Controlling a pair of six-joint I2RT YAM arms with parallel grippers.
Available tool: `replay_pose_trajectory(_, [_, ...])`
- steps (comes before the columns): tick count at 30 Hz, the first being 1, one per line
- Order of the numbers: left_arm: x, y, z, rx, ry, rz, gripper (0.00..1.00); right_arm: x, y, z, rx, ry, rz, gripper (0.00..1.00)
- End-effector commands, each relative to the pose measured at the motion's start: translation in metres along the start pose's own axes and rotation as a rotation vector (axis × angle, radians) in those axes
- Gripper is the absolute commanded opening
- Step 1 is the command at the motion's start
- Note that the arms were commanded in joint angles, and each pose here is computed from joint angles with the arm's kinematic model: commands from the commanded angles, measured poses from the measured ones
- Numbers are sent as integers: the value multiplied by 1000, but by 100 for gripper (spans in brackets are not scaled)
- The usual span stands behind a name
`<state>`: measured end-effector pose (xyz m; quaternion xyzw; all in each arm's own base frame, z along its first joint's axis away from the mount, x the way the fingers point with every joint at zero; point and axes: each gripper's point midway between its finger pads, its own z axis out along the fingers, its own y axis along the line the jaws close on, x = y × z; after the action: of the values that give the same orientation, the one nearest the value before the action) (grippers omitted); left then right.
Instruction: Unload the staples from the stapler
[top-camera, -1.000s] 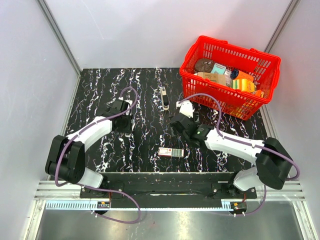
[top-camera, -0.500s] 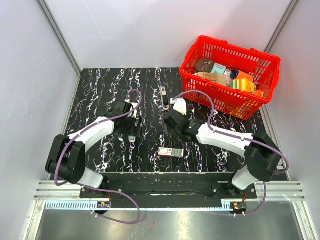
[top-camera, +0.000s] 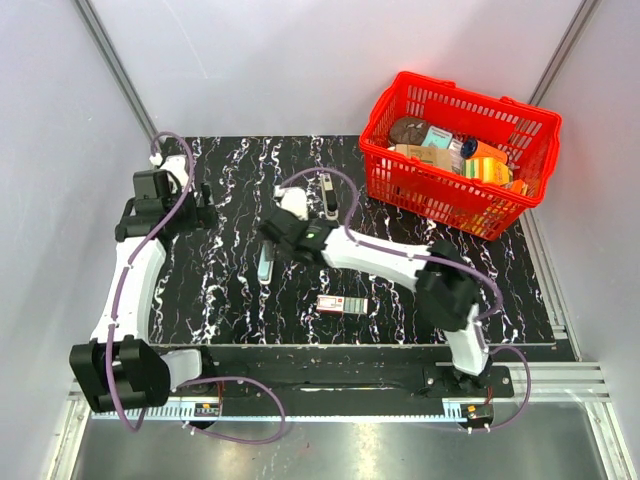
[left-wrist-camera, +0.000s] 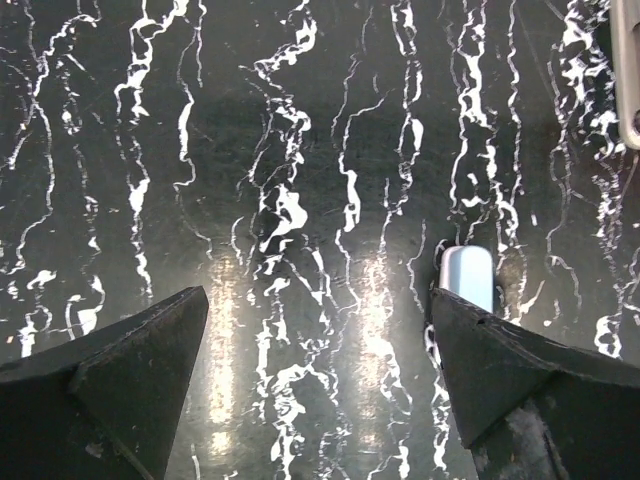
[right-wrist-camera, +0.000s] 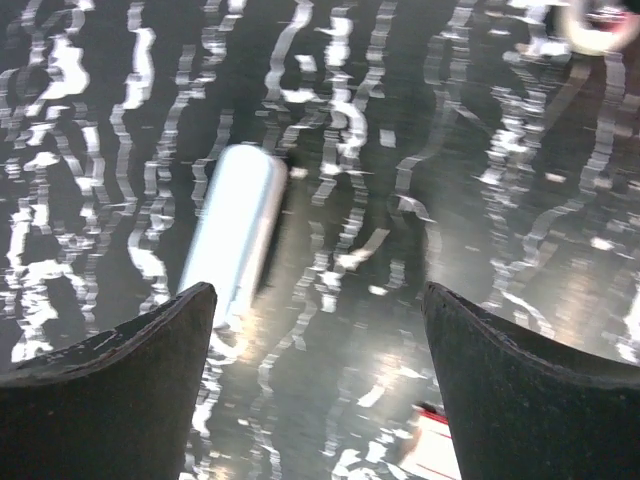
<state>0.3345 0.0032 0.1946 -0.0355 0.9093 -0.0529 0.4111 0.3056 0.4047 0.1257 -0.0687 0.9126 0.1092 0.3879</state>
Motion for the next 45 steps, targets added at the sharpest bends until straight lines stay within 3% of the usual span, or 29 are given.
replay_pose_trajectory(1, [20, 23, -2, -44, 98, 61, 99, 18, 55, 6, -41, 76, -14, 90])
replay_pose_trajectory(7, [36, 39, 2, -21, 174, -9, 99, 31, 84, 30, -18, 124, -14, 88])
replay_pose_trajectory(18, [44, 39, -7, -19, 146, 28, 99, 44, 80, 50, 58, 150, -25, 78])
replay_pose_trajectory(24, [51, 40, -5, -24, 157, 27, 99, 52, 79, 58, 65, 162, -34, 59])
replay_pose_trajectory(34, [56, 37, -9, -10, 137, 55, 99, 60, 74, 68, 70, 192, -34, 52])
replay_pose_trajectory(45, [68, 28, -7, 54, 155, 91, 99, 34, 80, 51, 26, 158, 3, 2])
